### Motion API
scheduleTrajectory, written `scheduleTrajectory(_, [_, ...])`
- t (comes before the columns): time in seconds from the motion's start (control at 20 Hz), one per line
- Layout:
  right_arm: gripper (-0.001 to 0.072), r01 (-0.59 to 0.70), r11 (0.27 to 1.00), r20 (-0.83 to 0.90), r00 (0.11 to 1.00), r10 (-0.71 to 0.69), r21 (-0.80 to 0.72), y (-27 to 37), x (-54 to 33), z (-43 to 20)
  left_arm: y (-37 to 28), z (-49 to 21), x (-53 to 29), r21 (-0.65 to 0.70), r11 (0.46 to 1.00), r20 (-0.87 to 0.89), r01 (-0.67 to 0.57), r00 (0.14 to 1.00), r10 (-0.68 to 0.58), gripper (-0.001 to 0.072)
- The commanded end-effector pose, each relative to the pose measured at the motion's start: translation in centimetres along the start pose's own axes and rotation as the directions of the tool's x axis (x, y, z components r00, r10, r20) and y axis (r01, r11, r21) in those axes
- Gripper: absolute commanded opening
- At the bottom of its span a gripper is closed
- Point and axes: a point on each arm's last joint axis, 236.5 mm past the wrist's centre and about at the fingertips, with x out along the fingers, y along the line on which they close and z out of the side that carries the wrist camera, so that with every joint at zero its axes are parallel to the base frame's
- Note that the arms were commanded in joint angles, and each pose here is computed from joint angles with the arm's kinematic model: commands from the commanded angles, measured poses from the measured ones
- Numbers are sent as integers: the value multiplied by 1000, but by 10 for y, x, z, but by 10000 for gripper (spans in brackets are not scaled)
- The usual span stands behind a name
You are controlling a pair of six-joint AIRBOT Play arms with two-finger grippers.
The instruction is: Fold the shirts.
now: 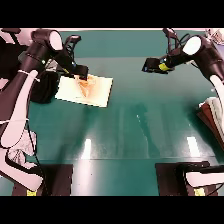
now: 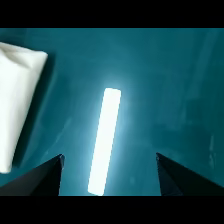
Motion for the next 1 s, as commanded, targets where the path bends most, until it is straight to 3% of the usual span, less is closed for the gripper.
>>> scheduleTrajectory(0.0, [654, 8, 1000, 8, 1000, -8, 28, -17, -13, -20, 17, -9, 25, 44, 995, -39, -95, 995, 96, 686])
scheduleTrajectory(0.25, [654, 10, 999, 9, 1000, -10, 38, -19, -16, -48, 22, -5, 44, 20, 993, -34, -117, 992, 118, 683])
scheduleTrajectory(0.35, [654, 14, 999, -9, 1000, -14, 43, -21, -16, -60, 35, 0, 43, 28, 985, -13, -172, 985, 173, 554])
scheduleTrajectory(0.5, [653, 16, 999, -20, 1000, -15, 46, -23, -18, -70, 37, 9, 43, 24, 983, 27, -181, 983, 180, 506])
scheduleTrajectory(0.55, [653, 17, 999, -22, 1000, -16, 47, -23, -18, -74, 37, 13, 43, 25, 983, 41, -182, 983, 181, 291])
scheduleTrajectory(0.6, [653, 18, 999, -26, 1000, -17, 48, -24, -19, -78, 38, 15, 43, 27, 982, 52, -187, 981, 185, 134])
scheduleTrajectory(0.65, [652, 18, 999, -30, 999, -17, 49, -24, -19, -81, 39, 16, 42, 28, 981, 55, -192, 980, 190, 25])
scheduleTrajectory(0.95, [652, 21, 999, -63, 998, -17, 49, -24, -19, -91, 94, -9, 19, 10, 940, -49, -341, 939, 342, 27])
